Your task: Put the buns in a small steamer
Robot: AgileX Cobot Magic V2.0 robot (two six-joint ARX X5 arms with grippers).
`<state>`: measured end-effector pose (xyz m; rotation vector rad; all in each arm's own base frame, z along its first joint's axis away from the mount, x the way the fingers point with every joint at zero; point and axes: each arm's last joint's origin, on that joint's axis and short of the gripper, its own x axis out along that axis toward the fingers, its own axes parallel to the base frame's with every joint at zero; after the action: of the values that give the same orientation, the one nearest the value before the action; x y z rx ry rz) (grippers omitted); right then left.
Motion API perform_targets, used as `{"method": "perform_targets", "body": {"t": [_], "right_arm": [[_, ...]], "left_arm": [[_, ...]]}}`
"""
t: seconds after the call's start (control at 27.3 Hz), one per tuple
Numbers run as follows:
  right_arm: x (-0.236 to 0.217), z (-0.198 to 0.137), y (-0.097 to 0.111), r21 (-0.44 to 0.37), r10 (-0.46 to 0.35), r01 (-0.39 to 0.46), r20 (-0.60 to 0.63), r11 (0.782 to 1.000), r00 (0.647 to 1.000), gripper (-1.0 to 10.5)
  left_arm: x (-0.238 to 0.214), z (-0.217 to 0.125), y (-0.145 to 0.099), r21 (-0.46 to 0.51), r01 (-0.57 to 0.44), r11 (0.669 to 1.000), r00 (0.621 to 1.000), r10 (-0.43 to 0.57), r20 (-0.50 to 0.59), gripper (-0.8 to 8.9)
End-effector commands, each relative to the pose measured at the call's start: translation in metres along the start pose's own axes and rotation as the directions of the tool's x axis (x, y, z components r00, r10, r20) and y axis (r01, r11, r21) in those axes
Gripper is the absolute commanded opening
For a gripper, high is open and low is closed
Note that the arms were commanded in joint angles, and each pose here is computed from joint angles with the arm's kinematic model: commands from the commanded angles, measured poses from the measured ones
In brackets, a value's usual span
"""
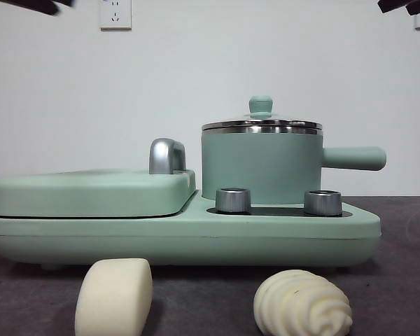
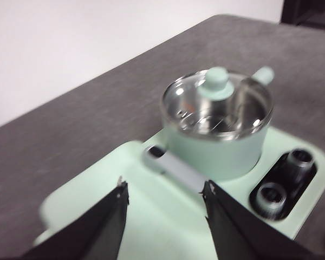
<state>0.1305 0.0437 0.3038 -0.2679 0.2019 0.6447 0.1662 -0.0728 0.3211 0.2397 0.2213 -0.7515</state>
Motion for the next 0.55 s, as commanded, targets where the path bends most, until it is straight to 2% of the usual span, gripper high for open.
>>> {"method": "perform_targets", "body": {"t": [0.04,0.22,0.55], "right_arm": [[-0.001,0.005,-0.001,0.087,-0.007,0.005,0.020,0.996,1.000,3.6],[-0.001,0.005,-0.001,0.123,-0.007,0.005,0.023,0.992,1.000,3.6],[-0.001,0.005,-0.001,0.125,-0.006,0.003,0.023,0.992,1.000,3.6]], "left_arm": [[0.018,0.011,0.000,-0.081,0.036,0.996,0.997,-0.031,0.065,2.27],[0.061,0.016,-0.005,-0.057,0.108,0.993,0.989,-0.101,0.110,2.27],[0.139,0.034,-0.017,-0.040,0.216,0.976,0.974,-0.213,0.074,2.39]]}}
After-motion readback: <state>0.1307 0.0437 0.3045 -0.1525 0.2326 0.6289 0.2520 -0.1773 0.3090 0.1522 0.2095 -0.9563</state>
